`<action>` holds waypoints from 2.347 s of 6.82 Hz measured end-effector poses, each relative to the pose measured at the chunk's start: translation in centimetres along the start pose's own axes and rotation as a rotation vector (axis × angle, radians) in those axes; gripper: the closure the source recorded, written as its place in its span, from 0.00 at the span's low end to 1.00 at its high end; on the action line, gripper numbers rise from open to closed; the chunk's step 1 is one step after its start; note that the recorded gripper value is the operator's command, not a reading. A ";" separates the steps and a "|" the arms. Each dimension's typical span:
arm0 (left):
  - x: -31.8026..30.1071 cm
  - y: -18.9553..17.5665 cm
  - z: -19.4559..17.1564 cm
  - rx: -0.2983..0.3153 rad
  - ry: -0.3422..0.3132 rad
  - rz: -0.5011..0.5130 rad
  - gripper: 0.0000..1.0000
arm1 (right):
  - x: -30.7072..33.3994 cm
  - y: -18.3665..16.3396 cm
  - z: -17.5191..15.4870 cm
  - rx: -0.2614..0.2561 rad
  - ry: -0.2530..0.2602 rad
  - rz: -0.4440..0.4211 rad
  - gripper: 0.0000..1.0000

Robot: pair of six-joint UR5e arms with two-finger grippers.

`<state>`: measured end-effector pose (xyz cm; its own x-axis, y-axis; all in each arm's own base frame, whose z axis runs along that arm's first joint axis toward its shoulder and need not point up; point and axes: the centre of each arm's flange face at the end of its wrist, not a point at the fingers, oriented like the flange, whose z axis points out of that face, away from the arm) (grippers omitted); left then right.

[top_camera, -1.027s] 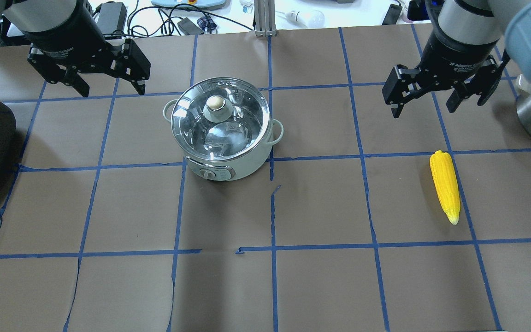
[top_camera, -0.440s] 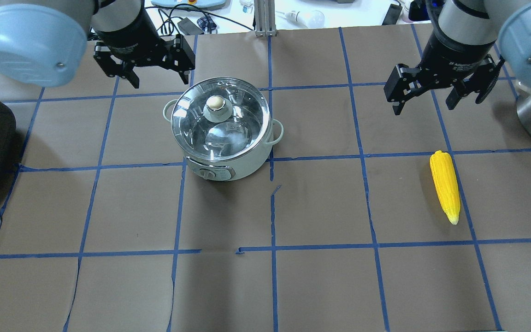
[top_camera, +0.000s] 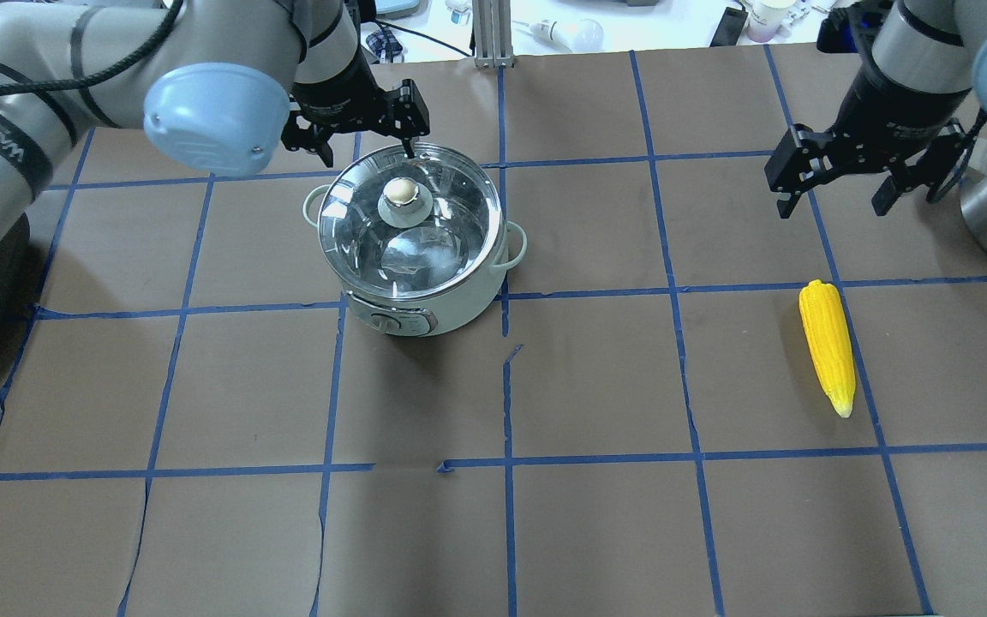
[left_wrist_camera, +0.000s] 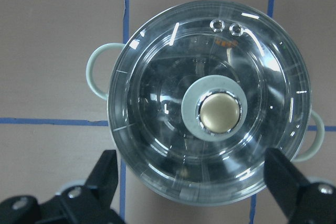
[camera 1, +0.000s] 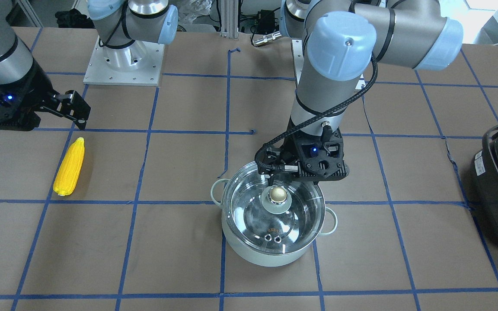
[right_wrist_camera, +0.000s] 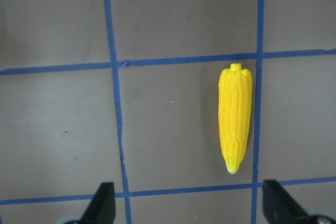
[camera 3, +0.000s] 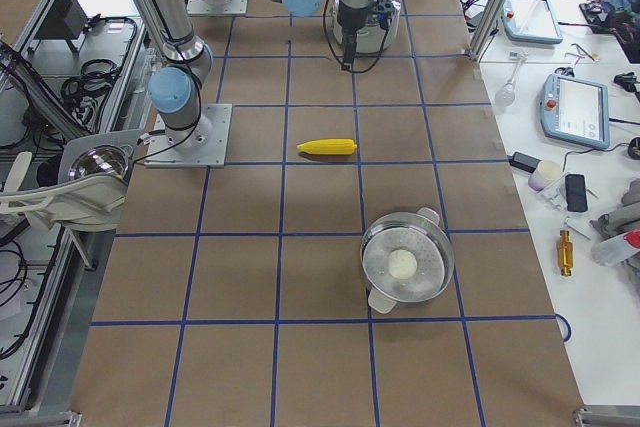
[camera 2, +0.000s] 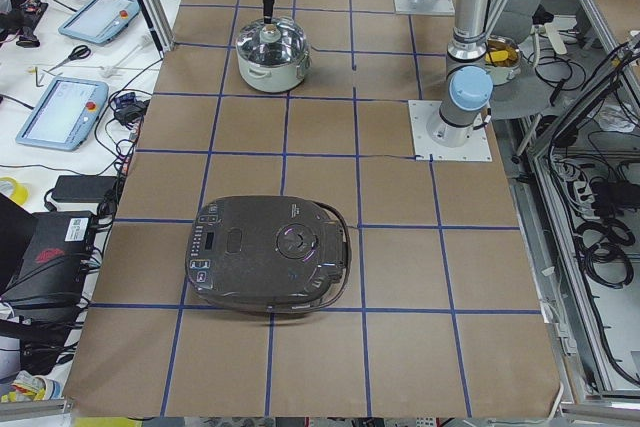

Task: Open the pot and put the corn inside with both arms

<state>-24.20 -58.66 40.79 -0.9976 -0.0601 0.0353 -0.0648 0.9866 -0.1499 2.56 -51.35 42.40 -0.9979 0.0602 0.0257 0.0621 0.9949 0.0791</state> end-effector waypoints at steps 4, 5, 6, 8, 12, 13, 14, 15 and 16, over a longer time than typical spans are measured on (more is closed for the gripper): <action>1.2 -0.2 5.1 -0.040 -0.014 0.029 0.10 | 7.0 -0.2 14.3 -0.010 -0.007 -0.011 0.00; 1.2 -0.2 5.7 -0.048 -0.015 0.031 0.18 | 8.5 0.3 16.7 -0.027 -0.016 -0.018 0.00; 1.2 -0.4 6.4 -0.057 -0.016 0.030 0.33 | 9.3 0.6 18.8 -0.041 -0.029 -0.022 0.00; 1.3 -0.5 6.8 -0.060 -0.015 0.030 0.78 | 9.5 0.6 22.6 -0.077 -0.053 -0.026 0.00; 1.4 -1.3 3.0 -0.043 0.035 0.023 0.88 | 10.0 -0.8 24.6 -0.030 -0.036 -0.013 1.00; 0.5 -1.9 -0.2 -0.058 0.042 0.014 0.89 | 9.9 -1.0 24.3 -0.020 -0.033 0.002 1.00; -1.9 -2.5 -2.8 -0.074 0.026 0.002 0.89 | 9.6 -1.1 23.9 -0.012 -0.029 0.031 1.00; -5.7 -3.3 -4.1 -0.076 -0.005 -0.031 0.89 | 8.8 -1.4 23.3 0.001 -0.020 0.058 1.00; -10.3 -4.2 -3.9 -0.086 -0.033 -0.087 0.89 | 7.2 -2.3 22.0 0.027 -0.003 0.067 1.00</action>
<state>-13.57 -61.60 44.91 -0.9887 -0.1495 0.0117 -0.1499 0.9867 -0.0621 -5.18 -51.45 20.47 -0.9916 0.1265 0.0272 0.1277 0.9906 0.0500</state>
